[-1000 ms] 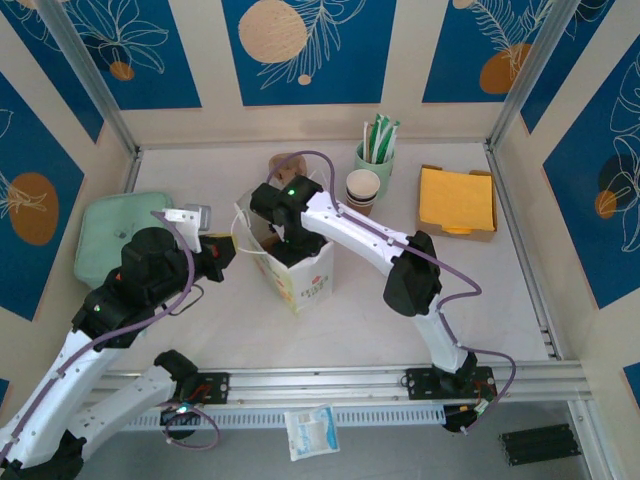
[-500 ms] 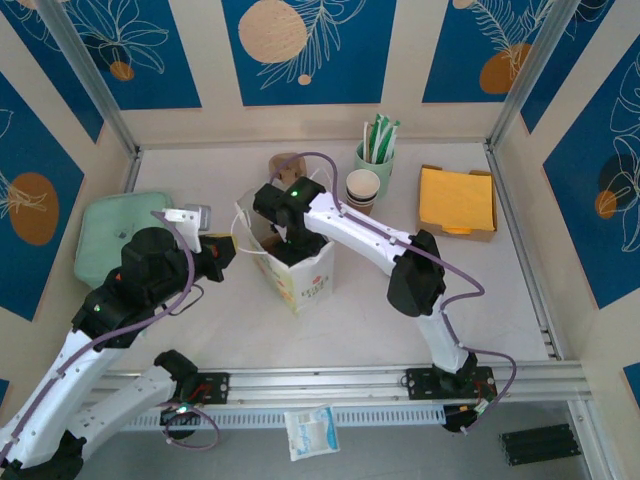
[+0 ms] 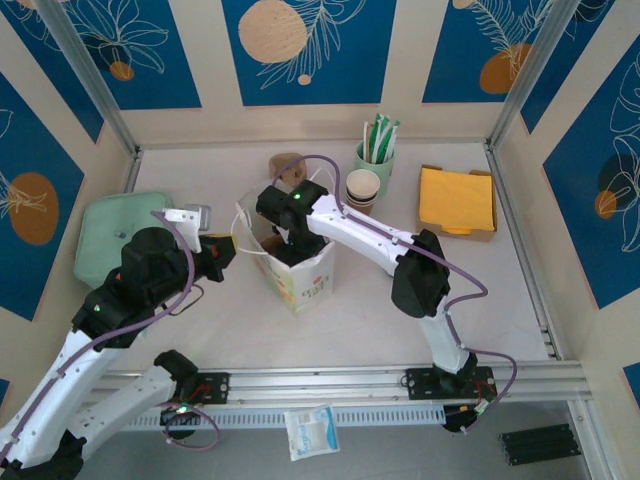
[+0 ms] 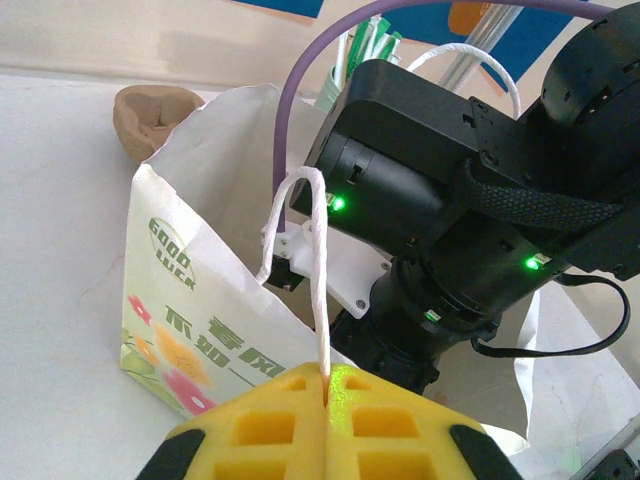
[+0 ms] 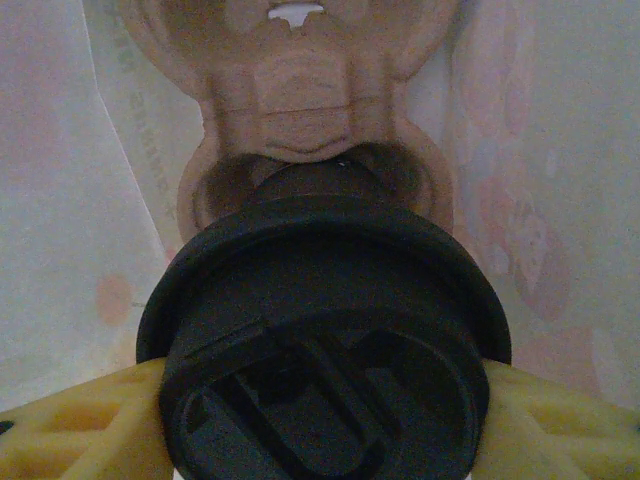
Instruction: Pack the takeout coffee
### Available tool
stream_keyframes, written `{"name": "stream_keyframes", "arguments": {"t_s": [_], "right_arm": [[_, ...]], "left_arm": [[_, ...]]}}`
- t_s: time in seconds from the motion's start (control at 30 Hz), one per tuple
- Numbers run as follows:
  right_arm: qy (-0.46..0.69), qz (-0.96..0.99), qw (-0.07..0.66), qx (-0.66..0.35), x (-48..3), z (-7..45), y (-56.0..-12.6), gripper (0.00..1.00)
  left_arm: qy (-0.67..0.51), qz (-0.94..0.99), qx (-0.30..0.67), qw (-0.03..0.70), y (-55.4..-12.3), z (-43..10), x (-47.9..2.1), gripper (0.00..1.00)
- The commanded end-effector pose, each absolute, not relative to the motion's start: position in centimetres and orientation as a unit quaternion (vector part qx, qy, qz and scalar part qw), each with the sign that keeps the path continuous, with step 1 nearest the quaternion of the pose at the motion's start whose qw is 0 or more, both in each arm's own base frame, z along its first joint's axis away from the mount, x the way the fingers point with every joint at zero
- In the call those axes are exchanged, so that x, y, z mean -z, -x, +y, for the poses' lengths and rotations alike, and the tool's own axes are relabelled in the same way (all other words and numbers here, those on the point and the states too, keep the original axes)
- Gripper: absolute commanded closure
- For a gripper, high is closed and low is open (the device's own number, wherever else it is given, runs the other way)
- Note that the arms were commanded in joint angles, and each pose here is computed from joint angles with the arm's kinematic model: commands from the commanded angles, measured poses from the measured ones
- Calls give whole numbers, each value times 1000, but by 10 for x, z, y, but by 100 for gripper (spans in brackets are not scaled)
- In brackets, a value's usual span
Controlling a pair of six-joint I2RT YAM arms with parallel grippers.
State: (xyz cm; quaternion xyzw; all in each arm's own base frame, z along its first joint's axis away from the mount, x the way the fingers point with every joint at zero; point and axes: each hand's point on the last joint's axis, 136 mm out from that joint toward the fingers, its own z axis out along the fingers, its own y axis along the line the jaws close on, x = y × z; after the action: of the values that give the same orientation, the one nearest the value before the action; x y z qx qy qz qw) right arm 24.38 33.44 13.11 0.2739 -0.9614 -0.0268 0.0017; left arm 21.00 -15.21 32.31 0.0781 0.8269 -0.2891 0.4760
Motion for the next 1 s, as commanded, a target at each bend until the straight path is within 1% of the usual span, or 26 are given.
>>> {"name": "stream_keyframes", "arguments": {"t_s": [0.0, 0.5, 0.97], "right_arm": [[-261, -965, 29, 18, -105, 333, -241, 49], [-262, -964, 31, 17, -101, 334, -241, 46], [-261, -965, 34, 14, -93, 333, -241, 46]], "left_arm": [[-80, 822, 286, 487, -209, -150, -334, 100], [-80, 821, 285, 488, -210, -149, -334, 100], [-81, 822, 285, 487, -210, -150, -333, 100]]}}
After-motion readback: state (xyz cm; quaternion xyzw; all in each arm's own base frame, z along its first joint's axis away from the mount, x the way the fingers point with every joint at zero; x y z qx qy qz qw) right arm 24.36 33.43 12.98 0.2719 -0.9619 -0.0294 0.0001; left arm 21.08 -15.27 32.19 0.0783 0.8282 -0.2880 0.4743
